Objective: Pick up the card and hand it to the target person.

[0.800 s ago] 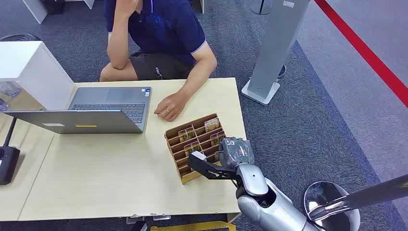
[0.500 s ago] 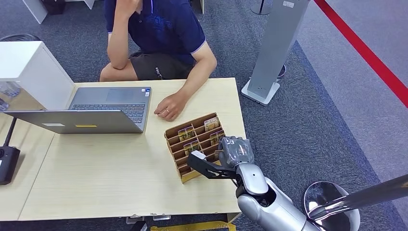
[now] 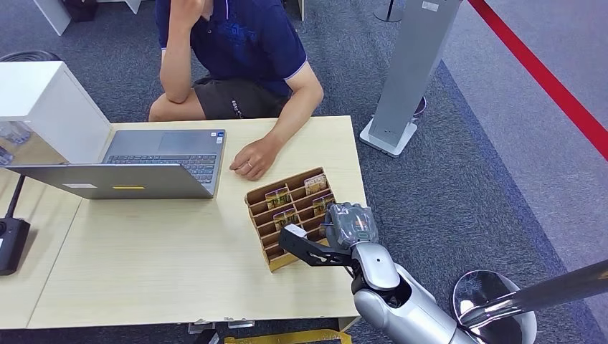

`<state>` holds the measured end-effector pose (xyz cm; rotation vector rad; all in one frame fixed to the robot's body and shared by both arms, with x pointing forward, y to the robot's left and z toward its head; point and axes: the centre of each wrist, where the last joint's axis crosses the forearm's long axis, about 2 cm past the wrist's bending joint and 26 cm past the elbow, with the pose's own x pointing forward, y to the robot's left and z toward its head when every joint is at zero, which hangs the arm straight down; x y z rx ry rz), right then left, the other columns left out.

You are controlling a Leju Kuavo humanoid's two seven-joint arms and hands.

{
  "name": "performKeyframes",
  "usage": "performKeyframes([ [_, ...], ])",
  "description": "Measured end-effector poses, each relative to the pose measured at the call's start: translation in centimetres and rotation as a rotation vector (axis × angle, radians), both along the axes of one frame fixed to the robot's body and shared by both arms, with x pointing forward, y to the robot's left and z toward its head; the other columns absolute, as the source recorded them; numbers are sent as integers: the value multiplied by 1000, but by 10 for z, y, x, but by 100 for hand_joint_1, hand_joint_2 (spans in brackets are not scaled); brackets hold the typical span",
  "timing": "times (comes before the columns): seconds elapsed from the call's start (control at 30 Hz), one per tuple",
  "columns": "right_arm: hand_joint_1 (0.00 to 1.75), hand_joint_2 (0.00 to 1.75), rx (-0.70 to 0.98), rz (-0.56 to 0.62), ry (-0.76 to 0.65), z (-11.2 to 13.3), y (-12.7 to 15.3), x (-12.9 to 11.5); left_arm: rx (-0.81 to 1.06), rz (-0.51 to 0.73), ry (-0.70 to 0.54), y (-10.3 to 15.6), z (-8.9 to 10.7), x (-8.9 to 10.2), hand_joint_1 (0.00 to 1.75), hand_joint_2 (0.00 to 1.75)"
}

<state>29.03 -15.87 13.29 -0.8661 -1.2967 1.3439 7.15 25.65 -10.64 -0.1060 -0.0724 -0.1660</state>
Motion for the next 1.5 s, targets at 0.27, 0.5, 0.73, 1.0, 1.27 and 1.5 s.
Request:
performKeyframes([
  [0.27, 141, 175, 9, 12, -19, 3, 1, -1, -1, 3, -1, 0, 0, 0, 0, 0],
  [0.5, 141, 175, 49, 23, -119, 30, 3, -4, -3, 10, -5, 0, 0, -1, 0, 0],
  [0.73, 141, 175, 106, 36, -240, 64, 0, -7, -5, 15, -8, 0, 0, -1, 0, 0],
  [1.0, 141, 175, 181, 88, -305, 84, -2, -4, -4, 14, -9, 0, 0, -1, 0, 0],
  [1.27, 141, 175, 270, 165, -371, 94, 16, 20, 3, -24, -10, 0, 0, 0, 0, 0],
  [1.5, 141, 175, 298, 169, -404, 92, 32, 52, 16, -66, 3, -1, 1, 5, 0, 0],
])
